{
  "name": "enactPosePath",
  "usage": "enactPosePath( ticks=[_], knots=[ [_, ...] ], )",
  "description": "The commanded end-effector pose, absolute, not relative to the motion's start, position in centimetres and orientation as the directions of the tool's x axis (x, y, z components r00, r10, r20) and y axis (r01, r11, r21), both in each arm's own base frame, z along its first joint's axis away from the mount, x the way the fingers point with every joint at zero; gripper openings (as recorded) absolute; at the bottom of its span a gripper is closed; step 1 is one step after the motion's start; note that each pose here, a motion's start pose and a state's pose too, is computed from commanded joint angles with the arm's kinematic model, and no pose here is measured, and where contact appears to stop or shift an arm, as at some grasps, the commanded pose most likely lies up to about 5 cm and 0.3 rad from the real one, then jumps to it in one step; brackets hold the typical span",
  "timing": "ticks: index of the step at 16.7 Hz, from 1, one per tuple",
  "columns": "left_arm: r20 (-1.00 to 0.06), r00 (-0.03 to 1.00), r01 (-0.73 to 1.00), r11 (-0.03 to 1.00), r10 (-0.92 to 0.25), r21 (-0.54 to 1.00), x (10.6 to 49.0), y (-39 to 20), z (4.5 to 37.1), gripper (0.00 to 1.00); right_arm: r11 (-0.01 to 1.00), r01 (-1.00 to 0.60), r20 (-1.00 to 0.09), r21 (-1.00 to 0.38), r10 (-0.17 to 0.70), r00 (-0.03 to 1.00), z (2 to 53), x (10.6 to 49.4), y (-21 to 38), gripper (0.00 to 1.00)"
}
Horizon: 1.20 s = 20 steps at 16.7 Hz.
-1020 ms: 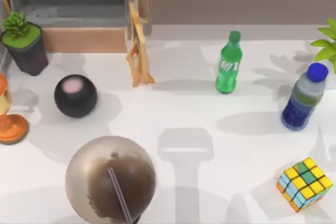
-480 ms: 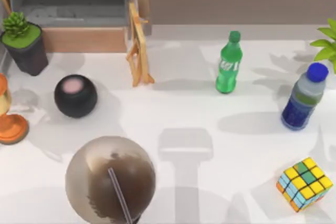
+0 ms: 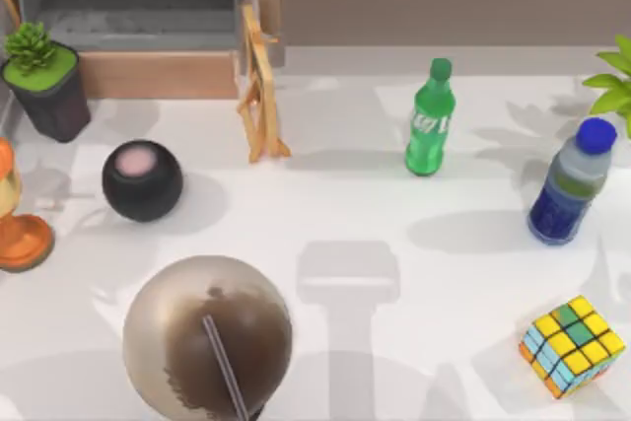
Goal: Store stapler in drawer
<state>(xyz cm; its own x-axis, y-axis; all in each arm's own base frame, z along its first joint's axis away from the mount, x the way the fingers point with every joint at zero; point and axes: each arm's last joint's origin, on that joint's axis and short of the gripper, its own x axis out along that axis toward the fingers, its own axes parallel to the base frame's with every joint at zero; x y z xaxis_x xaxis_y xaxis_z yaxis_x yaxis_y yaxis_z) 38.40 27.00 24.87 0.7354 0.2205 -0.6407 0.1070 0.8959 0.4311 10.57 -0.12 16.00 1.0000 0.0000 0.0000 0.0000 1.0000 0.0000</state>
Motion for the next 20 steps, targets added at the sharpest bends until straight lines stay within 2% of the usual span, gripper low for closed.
enactPosePath(
  ticks=[5,9,12,15,20],
  knots=[
    [-0.383,0.853,0.034,0.696,0.354,0.718,31.7,31.0,21.9,1.0,1.0,0.0,0.0,0.0,0.0,1.0,16.0,10.6,-0.1,1.0],
    [-0.224,0.901,0.019,0.483,0.37,0.876,27.2,30.4,17.3,1.0,1.0,0.0,0.0,0.0,0.0,1.0,16.0,10.6,-0.1,1.0],
    [-0.138,0.937,0.028,0.324,0.321,0.946,24.9,27.8,14.0,1.0,1.0,0.0,0.0,0.0,0.0,1.0,16.0,10.6,-0.1,1.0],
    [-0.075,0.972,0.034,0.184,0.221,0.982,23.7,24.2,11.6,1.0,1.0,0.0,0.0,0.0,0.0,1.0,16.0,10.6,-0.1,1.0],
    [-0.012,0.999,0.011,0.029,0.03,1.0,23.0,18.7,9.8,1.0,1.0,0.0,0.0,0.0,0.0,1.0,16.0,10.6,-0.1,1.0]
  ],
)
